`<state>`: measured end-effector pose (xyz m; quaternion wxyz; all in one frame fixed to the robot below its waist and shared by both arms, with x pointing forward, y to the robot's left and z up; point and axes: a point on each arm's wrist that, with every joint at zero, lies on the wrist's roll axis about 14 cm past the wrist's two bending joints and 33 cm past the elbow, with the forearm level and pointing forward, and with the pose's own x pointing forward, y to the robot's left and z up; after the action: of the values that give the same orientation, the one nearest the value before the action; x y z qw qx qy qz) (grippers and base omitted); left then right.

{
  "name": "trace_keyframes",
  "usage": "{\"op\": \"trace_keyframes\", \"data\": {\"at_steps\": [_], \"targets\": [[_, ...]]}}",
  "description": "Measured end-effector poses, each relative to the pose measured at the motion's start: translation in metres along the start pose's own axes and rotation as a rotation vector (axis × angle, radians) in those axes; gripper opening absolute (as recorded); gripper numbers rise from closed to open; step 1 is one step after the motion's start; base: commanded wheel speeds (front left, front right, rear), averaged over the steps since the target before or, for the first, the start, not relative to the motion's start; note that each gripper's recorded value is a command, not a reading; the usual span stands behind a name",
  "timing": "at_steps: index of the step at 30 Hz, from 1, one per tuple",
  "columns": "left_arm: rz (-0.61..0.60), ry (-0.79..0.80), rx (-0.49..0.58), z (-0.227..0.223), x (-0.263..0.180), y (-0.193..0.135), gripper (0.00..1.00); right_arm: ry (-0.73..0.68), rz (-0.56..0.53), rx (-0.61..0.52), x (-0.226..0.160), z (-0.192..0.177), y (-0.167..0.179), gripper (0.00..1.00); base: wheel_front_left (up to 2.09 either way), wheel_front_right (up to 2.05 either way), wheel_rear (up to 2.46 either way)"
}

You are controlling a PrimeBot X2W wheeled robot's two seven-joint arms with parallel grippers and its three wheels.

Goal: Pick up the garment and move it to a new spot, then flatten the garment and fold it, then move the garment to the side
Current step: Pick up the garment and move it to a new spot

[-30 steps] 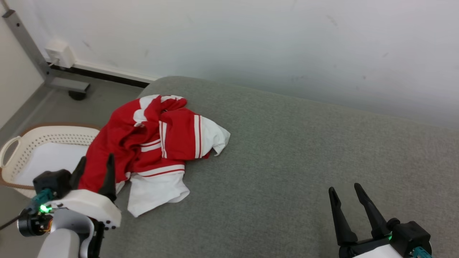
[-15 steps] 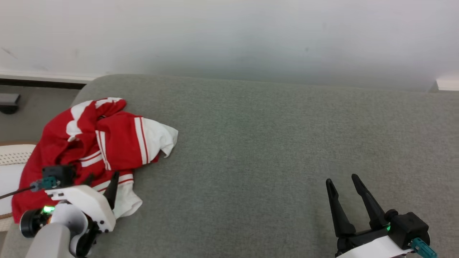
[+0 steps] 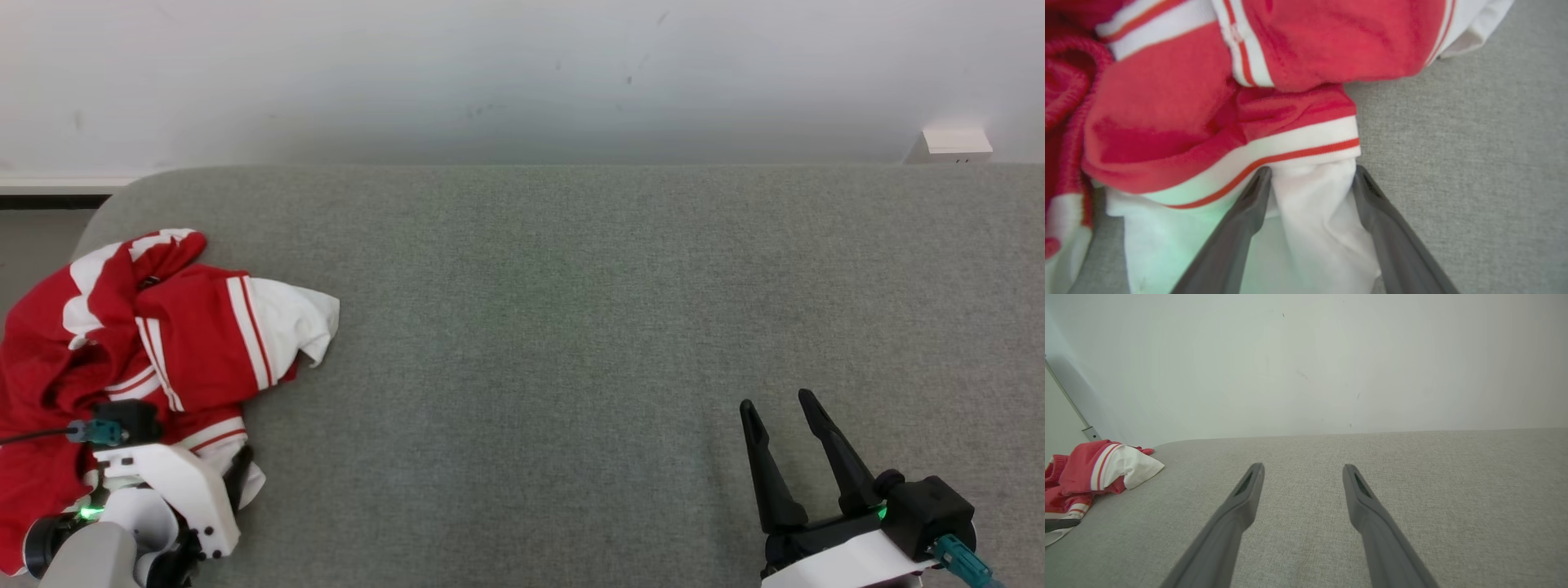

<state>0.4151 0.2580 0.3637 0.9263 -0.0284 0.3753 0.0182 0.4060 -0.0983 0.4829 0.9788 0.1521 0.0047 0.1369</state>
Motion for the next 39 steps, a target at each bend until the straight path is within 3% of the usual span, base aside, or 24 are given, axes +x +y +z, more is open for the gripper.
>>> {"op": "trace_keyframes", "data": {"at_steps": [1,2,3,4,15,24,27,33,39], "targets": [[0.000,0.000,0.000,0.000,0.000,0.000,1.00,0.000,0.000,0.000,0.000,0.000,0.000,1.00,0.00,0.00,0.00],[-0.003,-0.003,0.003,0.001,0.001,-0.001,0.68,0.001,0.001,0.001,0.000,-0.001,0.000,1.00,0.00,0.00,0.00],[-0.004,-0.017,0.006,0.003,0.001,-0.001,0.10,0.002,0.002,0.002,0.000,-0.001,0.001,1.00,0.00,0.00,0.00],[-0.004,-0.026,0.009,0.005,0.002,-0.001,0.00,0.002,0.003,0.003,0.000,-0.001,0.001,1.00,0.00,0.00,0.00],[-0.024,-0.157,0.053,0.033,-0.014,-0.008,0.00,-0.019,0.035,0.000,0.000,0.007,0.014,1.00,0.00,0.00,0.00],[-0.084,-0.416,0.202,0.120,-0.059,-0.032,0.00,-0.053,0.041,0.003,-0.016,0.020,0.022,1.00,0.00,0.00,0.00],[-0.102,-0.505,0.303,0.152,-0.079,-0.045,0.00,-0.078,0.027,0.002,-0.021,0.028,0.019,1.00,0.00,0.00,0.00],[-0.216,-0.696,0.405,0.210,-0.124,-0.106,0.00,-0.117,-0.039,-0.006,-0.038,0.041,0.001,1.00,0.00,0.00,0.00],[-0.373,-0.839,0.473,0.237,-0.167,-0.180,0.00,-0.170,-0.129,-0.026,-0.058,0.058,-0.025,1.00,0.00,0.00,0.00]]}}
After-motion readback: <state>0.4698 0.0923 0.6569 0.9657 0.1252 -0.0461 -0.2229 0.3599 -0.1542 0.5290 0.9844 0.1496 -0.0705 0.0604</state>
